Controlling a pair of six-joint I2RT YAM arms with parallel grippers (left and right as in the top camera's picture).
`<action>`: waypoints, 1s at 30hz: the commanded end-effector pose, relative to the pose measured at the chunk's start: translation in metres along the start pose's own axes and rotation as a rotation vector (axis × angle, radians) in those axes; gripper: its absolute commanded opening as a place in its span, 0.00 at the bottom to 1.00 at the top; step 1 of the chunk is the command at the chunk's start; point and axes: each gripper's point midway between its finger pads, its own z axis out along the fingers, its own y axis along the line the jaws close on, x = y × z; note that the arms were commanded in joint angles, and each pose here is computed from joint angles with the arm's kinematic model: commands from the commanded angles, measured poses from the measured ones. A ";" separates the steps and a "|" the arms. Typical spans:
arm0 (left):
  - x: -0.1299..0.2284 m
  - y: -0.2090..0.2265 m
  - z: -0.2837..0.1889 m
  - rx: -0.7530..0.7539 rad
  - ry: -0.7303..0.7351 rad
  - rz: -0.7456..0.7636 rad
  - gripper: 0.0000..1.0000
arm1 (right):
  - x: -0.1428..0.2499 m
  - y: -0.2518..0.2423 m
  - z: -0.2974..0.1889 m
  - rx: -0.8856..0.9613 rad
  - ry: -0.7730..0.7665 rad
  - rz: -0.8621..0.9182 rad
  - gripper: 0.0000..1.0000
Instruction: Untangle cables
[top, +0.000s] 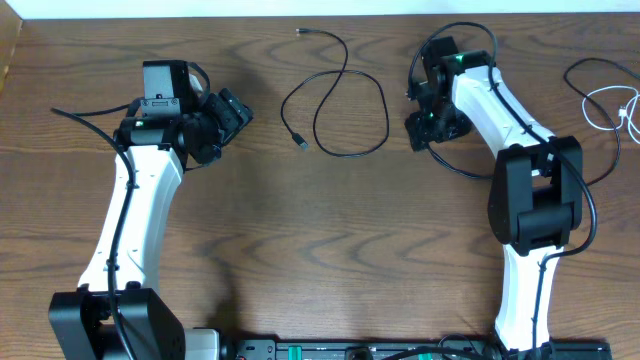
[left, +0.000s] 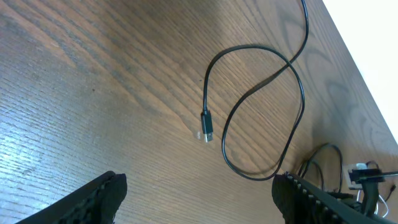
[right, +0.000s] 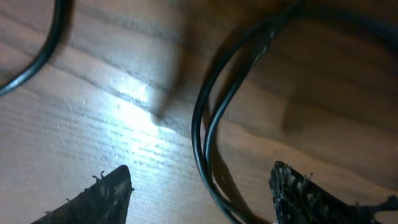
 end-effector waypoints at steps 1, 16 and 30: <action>-0.001 0.003 0.003 -0.016 0.003 0.021 0.80 | -0.001 -0.007 0.005 0.030 0.003 -0.010 0.62; -0.001 0.003 0.003 -0.016 0.003 0.020 0.80 | 0.021 -0.002 0.045 0.045 0.047 0.019 0.15; -0.001 0.003 0.003 -0.018 0.001 0.020 0.80 | -0.005 -0.195 -0.055 0.082 -0.236 0.646 0.01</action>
